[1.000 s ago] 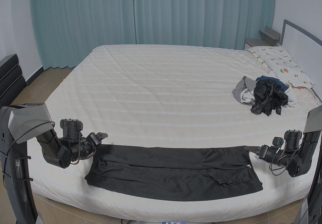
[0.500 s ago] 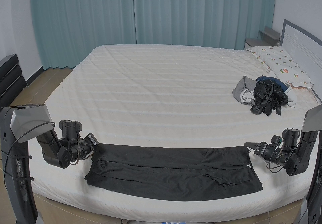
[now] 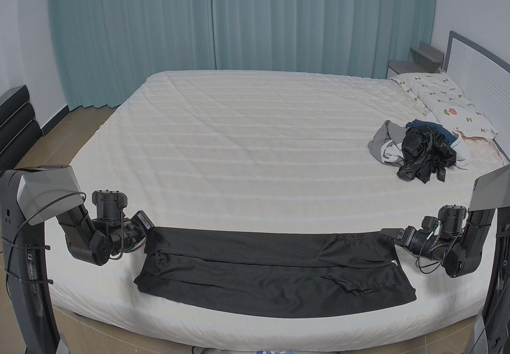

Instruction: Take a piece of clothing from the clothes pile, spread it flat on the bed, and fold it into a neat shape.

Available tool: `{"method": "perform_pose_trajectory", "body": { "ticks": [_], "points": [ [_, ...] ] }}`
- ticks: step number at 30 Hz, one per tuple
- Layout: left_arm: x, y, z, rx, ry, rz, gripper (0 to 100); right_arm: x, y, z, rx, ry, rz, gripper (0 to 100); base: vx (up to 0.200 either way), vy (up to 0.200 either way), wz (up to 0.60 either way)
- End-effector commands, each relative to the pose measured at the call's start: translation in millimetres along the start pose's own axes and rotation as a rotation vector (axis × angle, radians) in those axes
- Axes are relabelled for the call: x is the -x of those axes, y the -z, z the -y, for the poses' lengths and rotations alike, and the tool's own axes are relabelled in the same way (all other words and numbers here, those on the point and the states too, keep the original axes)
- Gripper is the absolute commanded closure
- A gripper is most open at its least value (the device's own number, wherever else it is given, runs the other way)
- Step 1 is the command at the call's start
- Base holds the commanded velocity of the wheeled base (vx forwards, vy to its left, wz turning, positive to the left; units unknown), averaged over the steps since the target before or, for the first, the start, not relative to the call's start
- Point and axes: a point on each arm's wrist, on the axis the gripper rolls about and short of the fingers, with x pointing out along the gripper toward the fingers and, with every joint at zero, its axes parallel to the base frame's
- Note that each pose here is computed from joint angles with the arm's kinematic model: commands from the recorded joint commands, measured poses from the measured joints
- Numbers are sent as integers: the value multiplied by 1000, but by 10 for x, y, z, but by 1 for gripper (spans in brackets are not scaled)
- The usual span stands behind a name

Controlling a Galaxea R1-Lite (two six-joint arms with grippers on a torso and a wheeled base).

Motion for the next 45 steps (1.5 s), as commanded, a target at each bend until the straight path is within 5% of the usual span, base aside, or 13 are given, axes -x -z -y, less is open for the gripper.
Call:
{"method": "perform_pose_trajectory", "body": {
  "ticks": [1,36,37,38,45],
  "points": [
    [-6,7,-7,1,-2,-3,100,-61,34,31,-3,1,-11,100,0,0,0],
    [-42,-19,13,50,9,6,100,-18,-163,156,-33,23,78,100,0,0,0],
    [-45,-15,9,52,8,5,0,-22,-149,160,-35,24,72,100,0,0,0],
    [-45,-15,9,52,8,5,0,-25,-146,156,-35,23,71,0,0,0,0],
    [-38,-15,-22,54,0,4,0,20,-170,126,-30,19,84,0,0,0,0]
  ]
}}
